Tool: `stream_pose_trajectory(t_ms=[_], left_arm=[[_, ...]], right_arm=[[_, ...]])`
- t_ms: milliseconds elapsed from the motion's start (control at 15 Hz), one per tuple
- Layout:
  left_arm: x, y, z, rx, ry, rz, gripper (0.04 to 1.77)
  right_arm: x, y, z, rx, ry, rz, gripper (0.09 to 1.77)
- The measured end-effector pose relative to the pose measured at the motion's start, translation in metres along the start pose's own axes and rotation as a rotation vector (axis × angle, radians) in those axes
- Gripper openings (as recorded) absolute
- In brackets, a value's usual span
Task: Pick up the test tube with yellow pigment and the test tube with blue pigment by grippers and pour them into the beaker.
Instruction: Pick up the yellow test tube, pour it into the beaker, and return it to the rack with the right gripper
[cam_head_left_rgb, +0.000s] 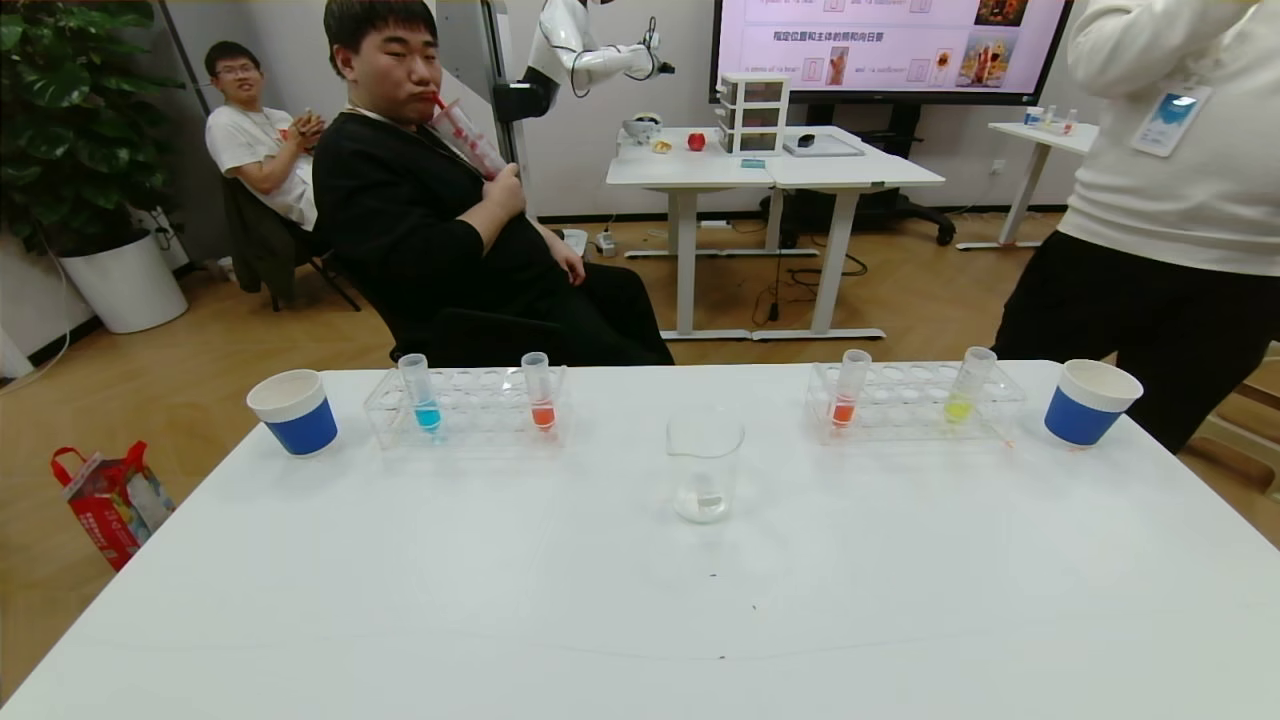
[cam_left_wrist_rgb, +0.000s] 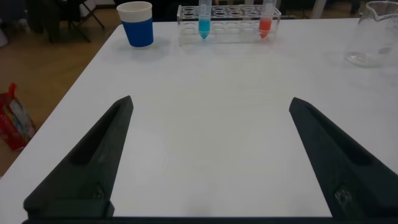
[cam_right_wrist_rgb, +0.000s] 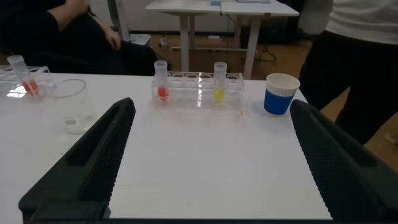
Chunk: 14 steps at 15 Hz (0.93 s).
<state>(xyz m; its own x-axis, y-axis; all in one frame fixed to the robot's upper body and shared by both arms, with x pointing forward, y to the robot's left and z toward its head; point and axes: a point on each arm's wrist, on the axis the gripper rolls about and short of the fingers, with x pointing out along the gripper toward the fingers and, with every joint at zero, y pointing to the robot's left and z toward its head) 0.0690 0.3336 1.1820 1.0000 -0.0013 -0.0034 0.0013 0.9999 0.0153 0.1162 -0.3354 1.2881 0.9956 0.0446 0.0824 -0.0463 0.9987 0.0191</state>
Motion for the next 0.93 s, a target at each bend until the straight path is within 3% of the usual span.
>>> stream_pose_trajectory(t_ms=[267,533,933], left_arm=[[0.000,0.000,0.000,0.000,0.000,0.001,1.75],[0.000,0.000,0.000,0.000,0.000,0.000,1.75],[0.000,0.000,0.000,0.000,0.000,0.000,1.75]], right_arm=[[0.054,-0.001,0.014,0.022,0.042,-0.004,1.74],[0.108,-0.004,0.011,0.030,0.113,-0.015,1.74],[0.187,-0.018,-0.021,0.032,0.138,-0.051,1.74]])
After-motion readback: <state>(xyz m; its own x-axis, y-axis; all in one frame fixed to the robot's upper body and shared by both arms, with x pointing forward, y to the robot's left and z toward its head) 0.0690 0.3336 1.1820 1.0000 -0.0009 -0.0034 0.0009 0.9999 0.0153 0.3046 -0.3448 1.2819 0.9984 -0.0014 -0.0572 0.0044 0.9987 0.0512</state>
